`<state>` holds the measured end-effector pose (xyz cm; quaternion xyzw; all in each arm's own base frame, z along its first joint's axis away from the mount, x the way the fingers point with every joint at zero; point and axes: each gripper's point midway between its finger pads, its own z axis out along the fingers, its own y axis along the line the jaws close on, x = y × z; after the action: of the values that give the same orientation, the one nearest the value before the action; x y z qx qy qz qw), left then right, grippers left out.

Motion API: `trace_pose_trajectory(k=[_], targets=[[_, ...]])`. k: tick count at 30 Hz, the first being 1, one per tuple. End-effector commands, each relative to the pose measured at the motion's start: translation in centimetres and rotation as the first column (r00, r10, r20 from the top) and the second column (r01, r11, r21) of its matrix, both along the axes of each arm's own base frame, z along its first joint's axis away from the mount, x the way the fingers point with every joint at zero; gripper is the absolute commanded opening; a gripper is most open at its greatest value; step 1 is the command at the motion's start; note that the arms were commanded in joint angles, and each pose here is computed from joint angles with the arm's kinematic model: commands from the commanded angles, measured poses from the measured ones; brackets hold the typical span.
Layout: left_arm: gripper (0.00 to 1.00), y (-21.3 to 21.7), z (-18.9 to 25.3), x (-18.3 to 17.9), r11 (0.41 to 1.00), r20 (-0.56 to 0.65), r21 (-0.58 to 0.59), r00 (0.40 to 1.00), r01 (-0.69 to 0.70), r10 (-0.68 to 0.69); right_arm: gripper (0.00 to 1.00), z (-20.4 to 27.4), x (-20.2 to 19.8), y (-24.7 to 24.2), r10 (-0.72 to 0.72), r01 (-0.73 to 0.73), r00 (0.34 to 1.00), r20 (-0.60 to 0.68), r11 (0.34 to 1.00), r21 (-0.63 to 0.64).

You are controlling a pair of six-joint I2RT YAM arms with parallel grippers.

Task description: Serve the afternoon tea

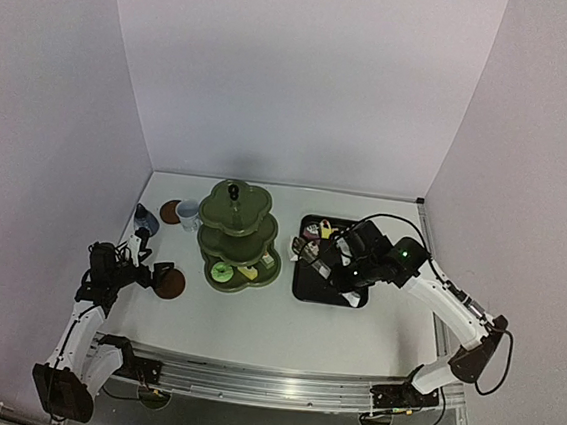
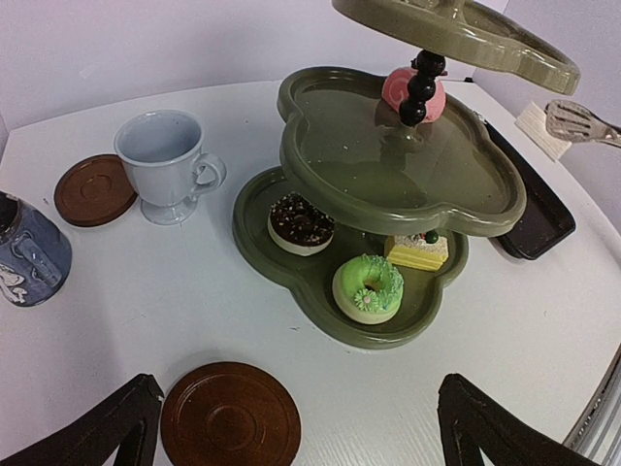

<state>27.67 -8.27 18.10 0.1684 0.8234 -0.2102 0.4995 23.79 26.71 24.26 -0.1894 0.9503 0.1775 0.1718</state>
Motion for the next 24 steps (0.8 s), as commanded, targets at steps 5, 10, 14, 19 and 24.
trace_pose_trajectory(k=[5,10,14,19,24], targets=[[1.00,-0.1,0.9,0.3,1.000,0.034,-0.009,0.999,0.010,-0.009,0.00,4.1,-4.7,4.2,0.226,-0.226,0.974,0.015,0.969,0.094],[1.00,-0.1,0.9,0.3,1.000,0.036,-0.006,0.999,0.009,-0.009,0.00,4.4,-4.1,6.6,0.291,-0.294,0.955,0.057,0.953,0.070],[1.00,0.0,1.0,0.2,1.000,0.041,0.001,0.999,0.006,-0.006,0.00,4.4,-2.3,7.5,0.311,-0.315,0.943,0.117,0.949,0.012],[1.00,0.0,1.0,0.2,1.000,0.045,0.004,0.999,0.006,-0.006,0.00,4.1,-0.2,8.5,0.327,-0.322,0.929,0.171,0.945,-0.058],[1.00,0.0,1.0,0.2,1.000,0.048,0.006,0.999,0.005,-0.006,0.00,3.3,1.8,9.1,0.320,-0.299,0.925,0.205,0.946,-0.127]])
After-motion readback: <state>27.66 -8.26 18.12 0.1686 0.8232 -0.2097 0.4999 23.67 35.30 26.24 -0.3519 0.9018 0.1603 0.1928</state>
